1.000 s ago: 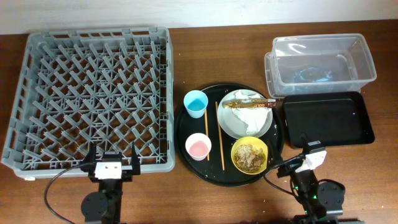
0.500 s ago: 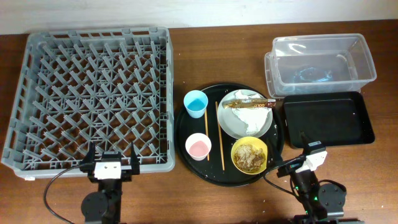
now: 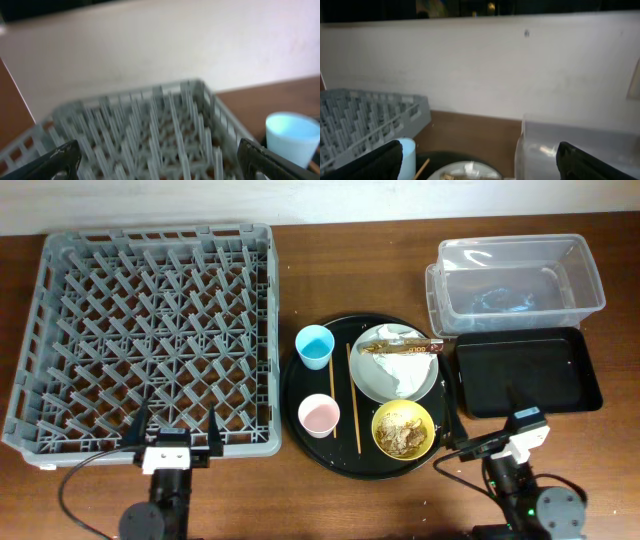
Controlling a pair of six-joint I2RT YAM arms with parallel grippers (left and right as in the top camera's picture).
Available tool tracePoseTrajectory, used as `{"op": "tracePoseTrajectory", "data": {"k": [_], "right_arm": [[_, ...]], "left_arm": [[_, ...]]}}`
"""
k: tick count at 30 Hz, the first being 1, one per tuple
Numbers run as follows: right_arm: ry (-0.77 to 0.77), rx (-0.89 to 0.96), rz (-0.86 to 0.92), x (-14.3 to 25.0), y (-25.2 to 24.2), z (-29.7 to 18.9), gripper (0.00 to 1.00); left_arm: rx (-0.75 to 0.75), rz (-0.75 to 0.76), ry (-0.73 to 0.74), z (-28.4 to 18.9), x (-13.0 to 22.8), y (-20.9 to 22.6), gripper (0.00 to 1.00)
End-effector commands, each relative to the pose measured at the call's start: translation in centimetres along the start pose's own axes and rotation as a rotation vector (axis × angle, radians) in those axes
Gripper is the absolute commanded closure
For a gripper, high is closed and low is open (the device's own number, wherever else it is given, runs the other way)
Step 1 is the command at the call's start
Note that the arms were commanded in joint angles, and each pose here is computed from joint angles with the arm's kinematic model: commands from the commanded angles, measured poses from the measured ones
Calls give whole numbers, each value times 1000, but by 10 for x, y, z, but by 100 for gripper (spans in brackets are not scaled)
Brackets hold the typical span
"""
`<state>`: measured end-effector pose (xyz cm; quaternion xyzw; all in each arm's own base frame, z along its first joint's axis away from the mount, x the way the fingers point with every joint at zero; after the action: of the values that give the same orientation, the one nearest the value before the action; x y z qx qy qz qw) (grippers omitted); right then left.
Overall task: Sort waste into correct bins and load items into the dishwasher rack
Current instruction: 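Reach the right gripper to the tissue on the white plate and grasp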
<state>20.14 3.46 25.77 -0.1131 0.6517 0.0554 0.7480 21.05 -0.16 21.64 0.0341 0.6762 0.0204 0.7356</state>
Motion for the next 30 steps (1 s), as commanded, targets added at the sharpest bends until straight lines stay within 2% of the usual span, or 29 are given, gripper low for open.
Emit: {"op": "tracePoseTrajectory", "data": {"k": [1,5,8,11,16,23,30], "right_arm": [[-21,-5,-99,-39,-4,6,2],[14,-10,-115,-74,-12,30,1],[65,-32,-101,-95,-16,50,1],[177,-57,-69,-108,-20,69,2],[450,-93,7,-111,-26,95,1],[726,-153,98,-100,-28,122,1],[792,-311,197,-75,-11,145,2]], "left_arm": [[-1,17,-100,-6,-56,2,0],[-31,17,-141,-4,-106,10,1],[-46,27,-101,9,-130,15,1],[-39,39,-24,30,-149,17,0],[-17,34,197,83,-173,21,0],[39,19,532,146,-151,18,0],[143,-23,751,176,-97,3,0]]}}
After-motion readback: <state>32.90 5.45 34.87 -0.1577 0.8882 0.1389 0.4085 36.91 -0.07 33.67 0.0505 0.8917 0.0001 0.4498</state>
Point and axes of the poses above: each gripper's point midway between its finger pads, its own z axis out along the fingers, its own y axis along the line the jaws close on, x = y × z, the point moved 3 cm from there along -z, back along the fingers, and after that the axes turned 5 degrees about -z, right-handed, at the moved point
